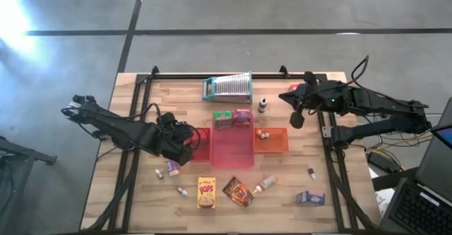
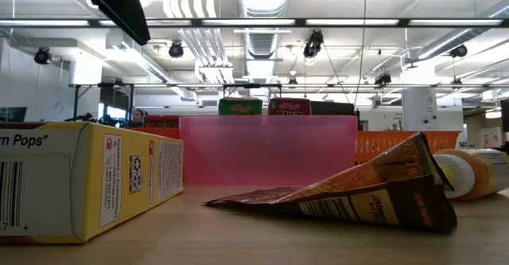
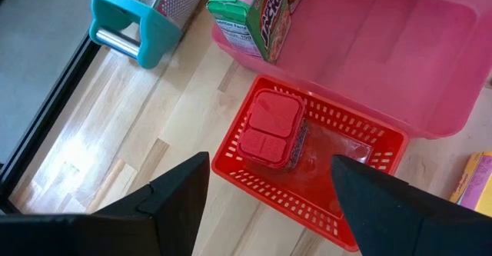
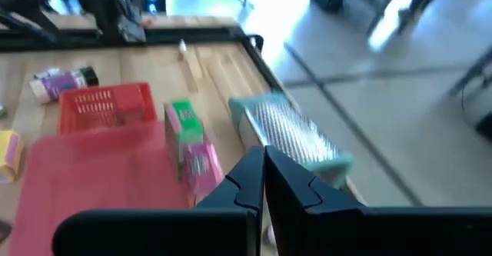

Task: Pick & Place Kitchen Items
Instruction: Put the orange spice bag into the red bin

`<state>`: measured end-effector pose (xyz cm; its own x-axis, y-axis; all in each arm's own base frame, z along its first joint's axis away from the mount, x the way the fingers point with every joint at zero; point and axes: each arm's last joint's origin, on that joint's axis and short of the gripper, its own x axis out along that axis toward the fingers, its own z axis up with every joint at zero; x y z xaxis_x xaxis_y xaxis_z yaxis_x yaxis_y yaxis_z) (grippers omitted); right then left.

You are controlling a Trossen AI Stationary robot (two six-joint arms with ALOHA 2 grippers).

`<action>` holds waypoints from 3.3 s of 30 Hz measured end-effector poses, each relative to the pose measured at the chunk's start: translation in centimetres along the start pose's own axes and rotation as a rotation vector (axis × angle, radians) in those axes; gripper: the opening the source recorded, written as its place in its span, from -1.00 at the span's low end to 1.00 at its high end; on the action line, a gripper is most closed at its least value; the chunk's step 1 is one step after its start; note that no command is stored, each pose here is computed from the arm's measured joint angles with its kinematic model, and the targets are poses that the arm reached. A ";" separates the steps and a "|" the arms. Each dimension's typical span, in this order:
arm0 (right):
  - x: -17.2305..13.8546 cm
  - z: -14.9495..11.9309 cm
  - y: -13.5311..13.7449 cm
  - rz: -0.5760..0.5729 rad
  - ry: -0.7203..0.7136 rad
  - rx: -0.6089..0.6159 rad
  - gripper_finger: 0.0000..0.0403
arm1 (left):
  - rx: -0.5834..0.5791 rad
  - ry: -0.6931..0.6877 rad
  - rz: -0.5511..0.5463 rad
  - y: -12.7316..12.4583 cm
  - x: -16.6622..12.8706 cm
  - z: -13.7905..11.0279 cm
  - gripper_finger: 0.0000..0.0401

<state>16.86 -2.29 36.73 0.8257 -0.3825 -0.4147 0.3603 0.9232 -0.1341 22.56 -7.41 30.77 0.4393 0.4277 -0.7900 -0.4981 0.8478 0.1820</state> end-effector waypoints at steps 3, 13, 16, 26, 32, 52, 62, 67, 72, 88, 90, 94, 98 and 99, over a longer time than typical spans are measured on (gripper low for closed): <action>-0.8 0.0 -0.4 -0.033 0.092 0.056 -0.96 | 0.000 0.000 0.000 0.0 0.0 0.0 0.38; -2.4 -1.0 -2.8 -0.465 0.339 0.153 -0.96 | 0.000 0.000 0.000 0.0 0.0 0.0 0.38; -1.7 -1.6 -3.4 -0.496 0.384 0.162 -0.95 | 0.000 0.000 0.000 0.0 0.0 0.0 0.38; 1.1 -1.8 -4.4 -0.302 0.502 0.151 -0.60 | 0.000 0.000 0.000 0.0 0.0 0.0 0.38; 1.9 -2.0 -4.7 -0.312 0.530 0.160 -0.32 | 0.000 0.000 0.000 0.0 0.0 0.0 0.38; 6.6 -5.2 -12.0 -0.447 0.767 0.508 0.41 | 0.000 0.000 0.000 0.0 0.0 0.0 0.38; 7.9 -5.6 -13.9 -0.436 0.809 0.564 0.65 | 0.000 0.000 0.000 0.0 0.0 0.0 0.38; 8.0 -4.7 -12.6 -0.341 0.778 0.523 0.71 | 0.000 0.000 0.000 0.0 0.0 0.0 0.38; 6.9 -3.4 -10.1 -0.280 0.715 0.445 0.69 | 0.000 0.000 0.000 0.0 0.0 0.0 0.38; 3.1 -1.8 -2.8 0.013 0.504 0.215 0.33 | 0.000 0.000 0.000 0.0 0.0 0.0 0.38; 2.9 -1.9 -1.1 0.084 0.466 0.169 0.29 | 0.000 0.000 0.000 0.0 0.0 0.0 0.38; 2.5 -2.3 2.2 0.206 0.387 0.066 0.19 | 0.000 0.000 0.000 0.0 0.0 0.0 0.38; 1.8 -2.8 5.4 0.285 0.303 -0.024 0.11 | 0.000 0.000 0.000 0.0 0.0 0.0 0.38; 1.7 -3.0 6.3 0.301 0.281 -0.059 0.09 | 0.000 0.000 0.000 0.0 0.0 0.0 0.38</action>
<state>19.21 3.00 32.49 0.7369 -0.0776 -0.6716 0.0892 0.9959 -0.0172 22.56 -7.41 30.77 0.4394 0.4276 -0.7900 -0.4980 0.8479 0.1819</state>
